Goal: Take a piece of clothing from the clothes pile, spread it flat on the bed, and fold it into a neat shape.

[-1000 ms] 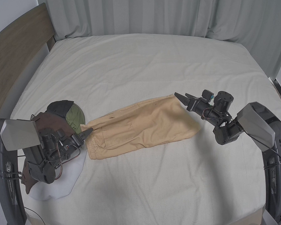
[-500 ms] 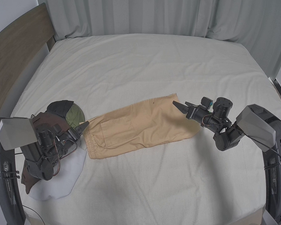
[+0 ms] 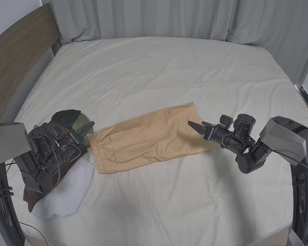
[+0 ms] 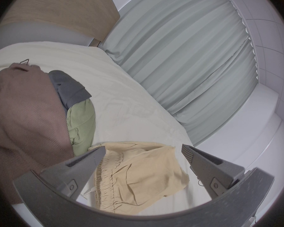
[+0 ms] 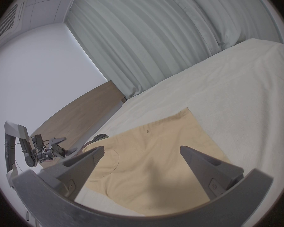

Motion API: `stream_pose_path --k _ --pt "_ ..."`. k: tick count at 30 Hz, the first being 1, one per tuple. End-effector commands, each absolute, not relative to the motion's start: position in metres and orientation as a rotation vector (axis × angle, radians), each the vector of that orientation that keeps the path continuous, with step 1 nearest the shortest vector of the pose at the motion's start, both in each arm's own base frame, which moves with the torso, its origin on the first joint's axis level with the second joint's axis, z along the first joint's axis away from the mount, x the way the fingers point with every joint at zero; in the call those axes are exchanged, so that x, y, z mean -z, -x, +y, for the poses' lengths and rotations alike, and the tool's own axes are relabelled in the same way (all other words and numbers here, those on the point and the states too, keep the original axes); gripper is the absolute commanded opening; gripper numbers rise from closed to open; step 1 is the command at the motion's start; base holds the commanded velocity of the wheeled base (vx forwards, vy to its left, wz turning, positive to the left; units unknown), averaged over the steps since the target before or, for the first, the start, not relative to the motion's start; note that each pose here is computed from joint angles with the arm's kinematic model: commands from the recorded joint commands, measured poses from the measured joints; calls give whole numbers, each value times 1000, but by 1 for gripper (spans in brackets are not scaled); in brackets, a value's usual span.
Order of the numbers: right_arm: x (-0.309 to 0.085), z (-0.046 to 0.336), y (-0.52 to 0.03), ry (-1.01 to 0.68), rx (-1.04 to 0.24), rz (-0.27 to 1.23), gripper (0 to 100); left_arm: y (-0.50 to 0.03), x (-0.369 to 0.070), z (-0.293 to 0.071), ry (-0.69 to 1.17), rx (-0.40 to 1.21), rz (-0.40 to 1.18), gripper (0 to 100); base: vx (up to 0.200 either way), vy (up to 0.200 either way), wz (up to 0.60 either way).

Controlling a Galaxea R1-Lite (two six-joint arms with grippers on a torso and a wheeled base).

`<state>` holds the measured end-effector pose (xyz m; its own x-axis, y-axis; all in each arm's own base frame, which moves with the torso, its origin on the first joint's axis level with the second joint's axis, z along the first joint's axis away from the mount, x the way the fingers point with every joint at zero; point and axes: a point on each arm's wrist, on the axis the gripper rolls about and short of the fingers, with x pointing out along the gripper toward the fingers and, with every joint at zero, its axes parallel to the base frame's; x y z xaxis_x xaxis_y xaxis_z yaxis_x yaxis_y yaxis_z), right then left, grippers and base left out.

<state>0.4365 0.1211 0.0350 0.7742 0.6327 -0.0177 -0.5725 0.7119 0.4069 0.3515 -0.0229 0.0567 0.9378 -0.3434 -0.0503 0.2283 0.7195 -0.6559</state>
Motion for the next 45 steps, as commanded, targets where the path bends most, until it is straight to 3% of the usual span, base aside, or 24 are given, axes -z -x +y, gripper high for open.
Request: stream_pose_path --k 1,19,45 --pt "-29 122 -427 -396 -673 178 100 -342 -79 -24 692 345 124 100 0 0 0" --pt "-8 141 -400 -401 -664 240 100 -313 -105 -50 652 470 118 100 0 0 0" --pt "12 145 -371 -400 -672 344 100 -279 -111 -61 226 579 51 100 0 0 0"
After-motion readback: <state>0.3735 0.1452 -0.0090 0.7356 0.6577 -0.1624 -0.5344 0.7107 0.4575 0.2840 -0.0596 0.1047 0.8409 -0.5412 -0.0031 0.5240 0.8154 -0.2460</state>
